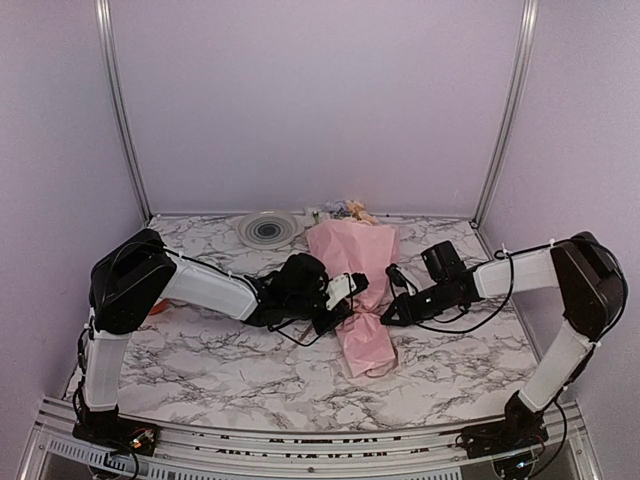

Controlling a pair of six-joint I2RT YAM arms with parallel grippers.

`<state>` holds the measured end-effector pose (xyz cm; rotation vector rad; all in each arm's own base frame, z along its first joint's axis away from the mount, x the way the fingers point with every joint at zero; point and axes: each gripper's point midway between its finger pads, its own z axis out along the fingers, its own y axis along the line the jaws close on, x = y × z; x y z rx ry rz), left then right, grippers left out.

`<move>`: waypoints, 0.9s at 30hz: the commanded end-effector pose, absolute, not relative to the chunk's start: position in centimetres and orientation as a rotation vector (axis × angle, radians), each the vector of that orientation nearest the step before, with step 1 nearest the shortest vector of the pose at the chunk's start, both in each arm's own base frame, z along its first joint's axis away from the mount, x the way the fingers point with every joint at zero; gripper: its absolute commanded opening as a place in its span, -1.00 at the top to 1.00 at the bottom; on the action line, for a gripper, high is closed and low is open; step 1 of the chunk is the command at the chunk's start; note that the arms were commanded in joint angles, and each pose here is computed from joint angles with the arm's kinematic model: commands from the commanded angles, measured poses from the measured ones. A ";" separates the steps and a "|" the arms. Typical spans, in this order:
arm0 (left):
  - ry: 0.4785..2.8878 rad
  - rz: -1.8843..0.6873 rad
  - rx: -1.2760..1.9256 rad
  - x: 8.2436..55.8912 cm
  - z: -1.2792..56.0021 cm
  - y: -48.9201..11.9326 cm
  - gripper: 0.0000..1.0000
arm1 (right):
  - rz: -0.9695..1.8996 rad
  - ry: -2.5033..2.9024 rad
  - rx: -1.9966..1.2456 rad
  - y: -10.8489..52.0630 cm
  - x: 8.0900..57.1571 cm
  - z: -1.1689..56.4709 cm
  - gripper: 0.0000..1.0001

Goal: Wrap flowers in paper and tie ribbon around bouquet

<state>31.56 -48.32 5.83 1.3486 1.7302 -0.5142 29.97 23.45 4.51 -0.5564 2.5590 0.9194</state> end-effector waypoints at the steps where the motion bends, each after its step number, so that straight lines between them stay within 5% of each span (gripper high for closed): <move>1: 1.692 -0.547 1.327 31.6 7.7 -48.5 0.66 | 0.870 2.503 -0.544 23.5 31.9 5.2 0.63; 8: 1.694 -0.552 1.330 31.5 7.6 -48.4 0.66 | 0.897 2.513 -0.566 23.9 31.7 4.6 1.00; 27: 1.699 -0.606 1.288 31.5 9.6 -47.4 0.27 | 0.958 2.407 -0.645 25.2 30.1 9.9 1.00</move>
